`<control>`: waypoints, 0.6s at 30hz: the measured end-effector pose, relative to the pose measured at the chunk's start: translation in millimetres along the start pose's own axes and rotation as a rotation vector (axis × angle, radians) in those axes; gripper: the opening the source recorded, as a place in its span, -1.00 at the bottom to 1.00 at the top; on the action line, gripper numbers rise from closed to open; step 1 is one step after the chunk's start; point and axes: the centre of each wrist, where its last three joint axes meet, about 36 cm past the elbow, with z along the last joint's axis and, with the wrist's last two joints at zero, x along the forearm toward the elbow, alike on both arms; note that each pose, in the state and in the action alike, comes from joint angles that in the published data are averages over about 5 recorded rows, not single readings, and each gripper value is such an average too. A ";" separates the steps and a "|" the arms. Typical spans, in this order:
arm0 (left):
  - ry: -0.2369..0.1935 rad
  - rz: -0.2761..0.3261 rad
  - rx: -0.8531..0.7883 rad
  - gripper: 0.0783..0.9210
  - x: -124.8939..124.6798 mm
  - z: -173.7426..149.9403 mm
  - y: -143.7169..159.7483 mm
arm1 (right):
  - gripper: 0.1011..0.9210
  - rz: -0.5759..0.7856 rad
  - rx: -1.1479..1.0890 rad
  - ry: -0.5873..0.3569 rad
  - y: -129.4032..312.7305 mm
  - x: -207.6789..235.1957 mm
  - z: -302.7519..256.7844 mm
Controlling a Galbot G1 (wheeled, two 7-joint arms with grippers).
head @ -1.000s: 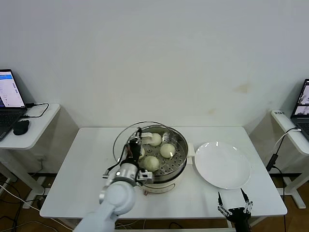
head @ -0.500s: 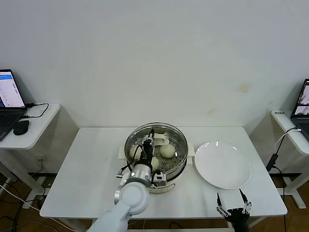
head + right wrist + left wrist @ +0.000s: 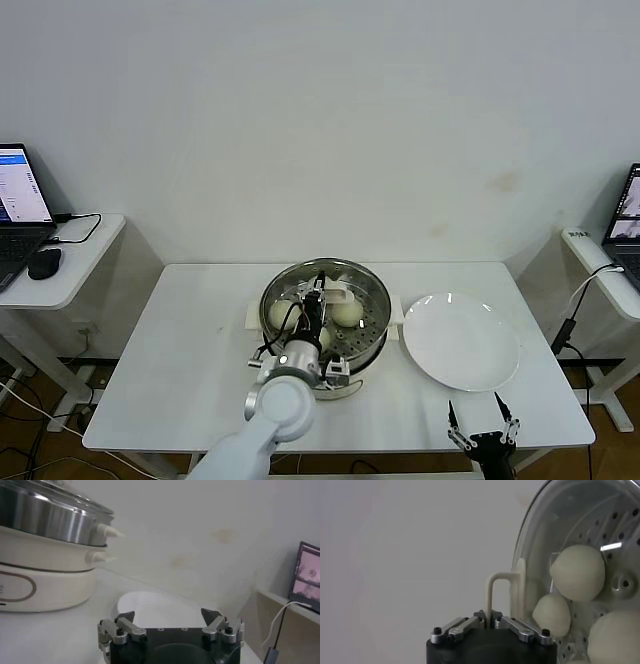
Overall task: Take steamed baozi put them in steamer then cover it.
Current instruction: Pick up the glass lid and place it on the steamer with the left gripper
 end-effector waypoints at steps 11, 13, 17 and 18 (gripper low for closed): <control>0.002 0.013 -0.006 -0.85 -5.5 -2.0 -4.5 | 0.76 -0.002 0.000 -0.001 0.7 0.0 1.2; 0.002 0.013 -0.008 -0.85 -6.5 -1.7 -4.9 | 0.76 -0.003 -0.001 -0.001 0.9 -0.1 1.7; 0.001 0.016 -0.007 -0.85 -7.1 -2.1 -6.0 | 0.76 -0.007 -0.002 -0.002 1.6 -0.6 2.5; 0.001 0.016 -0.005 -0.85 -7.0 -2.3 -6.3 | 0.76 -0.007 -0.002 -0.003 1.7 -0.7 2.6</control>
